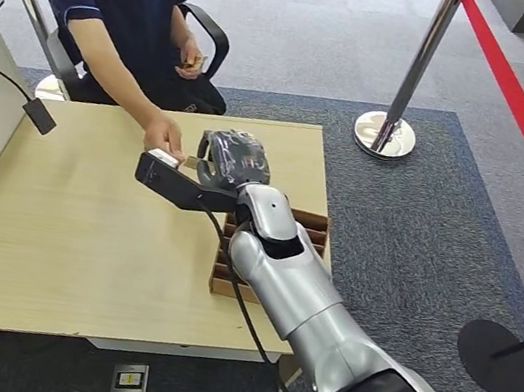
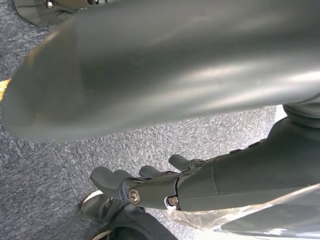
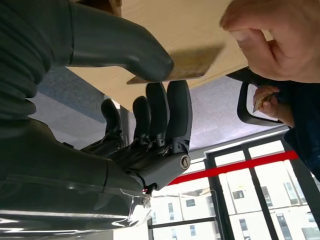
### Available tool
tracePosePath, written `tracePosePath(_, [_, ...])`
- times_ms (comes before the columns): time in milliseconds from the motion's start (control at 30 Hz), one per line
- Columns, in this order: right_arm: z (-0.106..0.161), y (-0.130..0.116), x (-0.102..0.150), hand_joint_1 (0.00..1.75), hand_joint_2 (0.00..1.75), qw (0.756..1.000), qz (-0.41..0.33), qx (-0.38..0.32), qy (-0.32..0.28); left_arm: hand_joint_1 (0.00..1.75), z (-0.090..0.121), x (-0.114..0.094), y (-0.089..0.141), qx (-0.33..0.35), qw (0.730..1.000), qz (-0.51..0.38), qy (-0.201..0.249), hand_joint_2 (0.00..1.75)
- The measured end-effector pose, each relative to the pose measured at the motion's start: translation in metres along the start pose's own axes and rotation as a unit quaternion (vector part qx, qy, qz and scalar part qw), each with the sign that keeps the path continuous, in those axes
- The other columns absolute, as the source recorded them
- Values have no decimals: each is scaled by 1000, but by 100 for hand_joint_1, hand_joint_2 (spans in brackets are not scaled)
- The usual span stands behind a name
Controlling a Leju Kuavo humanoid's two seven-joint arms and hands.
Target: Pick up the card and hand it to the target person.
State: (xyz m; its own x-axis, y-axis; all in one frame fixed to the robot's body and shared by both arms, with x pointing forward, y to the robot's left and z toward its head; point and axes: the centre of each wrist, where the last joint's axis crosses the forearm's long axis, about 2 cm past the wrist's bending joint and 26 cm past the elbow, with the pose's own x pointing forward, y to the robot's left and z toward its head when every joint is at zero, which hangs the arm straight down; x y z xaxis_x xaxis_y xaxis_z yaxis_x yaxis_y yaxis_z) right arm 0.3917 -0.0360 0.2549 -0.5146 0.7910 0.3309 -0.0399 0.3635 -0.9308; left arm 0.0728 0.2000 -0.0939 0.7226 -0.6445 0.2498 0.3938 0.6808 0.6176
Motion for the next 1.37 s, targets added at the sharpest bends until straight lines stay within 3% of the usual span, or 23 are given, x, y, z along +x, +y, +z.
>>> tracePosePath(167, [0,2,1,0,175,1000,-2,3,-4,0,0,0,0,-2,1000,1,3,0])
tracePosePath(300, [0,3,-1,0,0,1000,-2,-4,-7,0,0,0,0,-2,1000,1,5,0])
tracePosePath(433, [3,4,-5,0,0,1000,-2,-17,-11,0,0,0,0,-1,1000,2,4,0])
tracePosePath(567, [6,5,-12,0,175,1000,-5,-25,-9,0,0,0,0,-1,1000,0,0,0])
tracePosePath(800, [12,5,-27,0,175,999,-13,-44,-1,0,0,0,0,-1,1000,-1,-5,0])
tracePosePath(1000, [32,10,-50,0,175,994,-17,-105,7,0,0,-1,0,2,1000,9,-1,0])
tracePosePath(1233, [107,26,-109,0,175,959,1,-275,74,0,4,-9,-3,7,1000,22,18,0])
tracePosePath(1367, [151,24,-134,0,175,936,12,-338,94,0,4,-11,-4,9,999,29,31,0])
